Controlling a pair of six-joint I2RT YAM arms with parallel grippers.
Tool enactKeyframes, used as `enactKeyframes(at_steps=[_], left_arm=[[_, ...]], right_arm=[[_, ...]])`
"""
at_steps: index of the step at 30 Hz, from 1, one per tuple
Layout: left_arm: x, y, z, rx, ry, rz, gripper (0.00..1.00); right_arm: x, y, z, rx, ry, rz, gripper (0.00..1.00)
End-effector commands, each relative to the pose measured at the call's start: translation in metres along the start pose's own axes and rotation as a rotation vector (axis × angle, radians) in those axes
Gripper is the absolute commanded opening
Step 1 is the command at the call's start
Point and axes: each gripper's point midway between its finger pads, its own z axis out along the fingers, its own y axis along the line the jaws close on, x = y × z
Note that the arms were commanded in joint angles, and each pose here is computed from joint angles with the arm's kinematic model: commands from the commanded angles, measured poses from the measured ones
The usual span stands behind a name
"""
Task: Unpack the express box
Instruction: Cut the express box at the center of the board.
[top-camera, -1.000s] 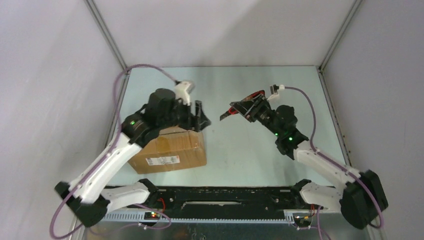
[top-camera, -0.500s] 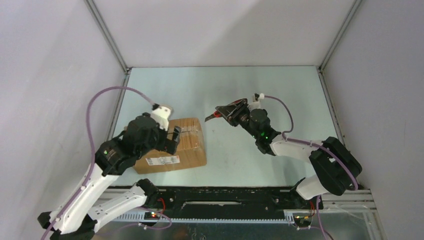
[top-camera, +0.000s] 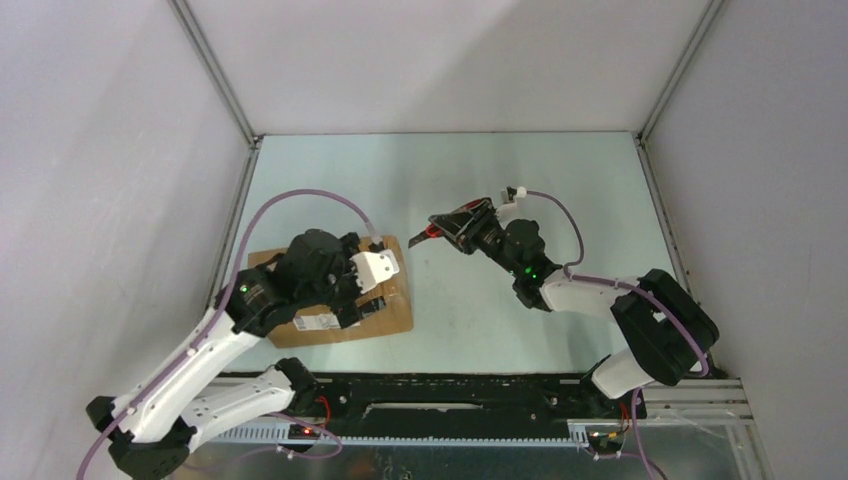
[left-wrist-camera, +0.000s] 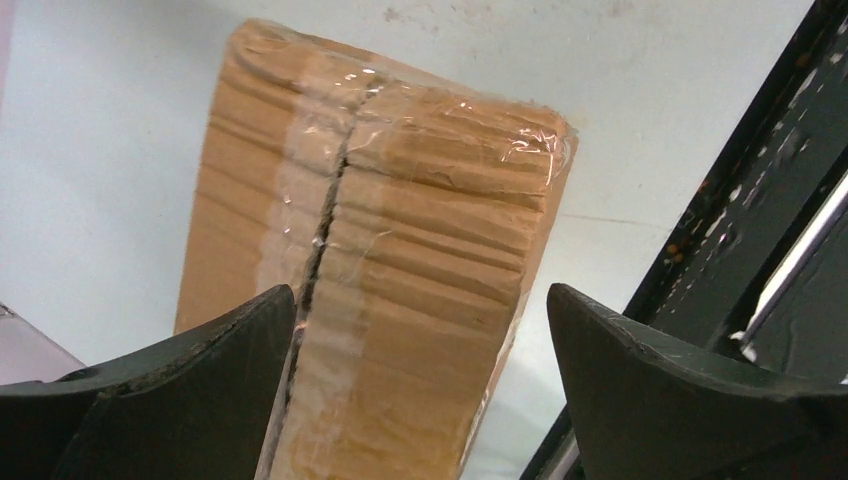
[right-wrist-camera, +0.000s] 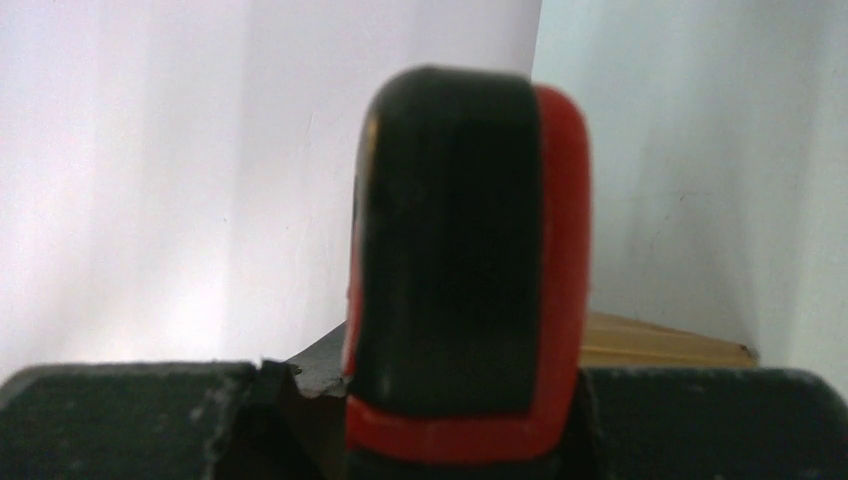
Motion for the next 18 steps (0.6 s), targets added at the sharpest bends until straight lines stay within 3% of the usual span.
enactKeyframes(at_steps=[1, 12, 18], left_arm=[[0.003, 0.004, 0.021, 0.015, 0.016, 0.147, 1.00], [0.003, 0.013, 0.041, -0.021, 0.018, 0.141, 1.00], [-0.002, 0.012, 0.045, -0.043, -0.022, 0.118, 1.00]], right_arm=[[0.001, 0.021, -0.001, -0.099, 0.024, -0.005, 0.00], [0.013, 0.024, -0.003, -0.098, 0.033, 0.074, 0.00], [0.023, 0.014, -0.006, 0.019, -0.034, 0.116, 0.00]])
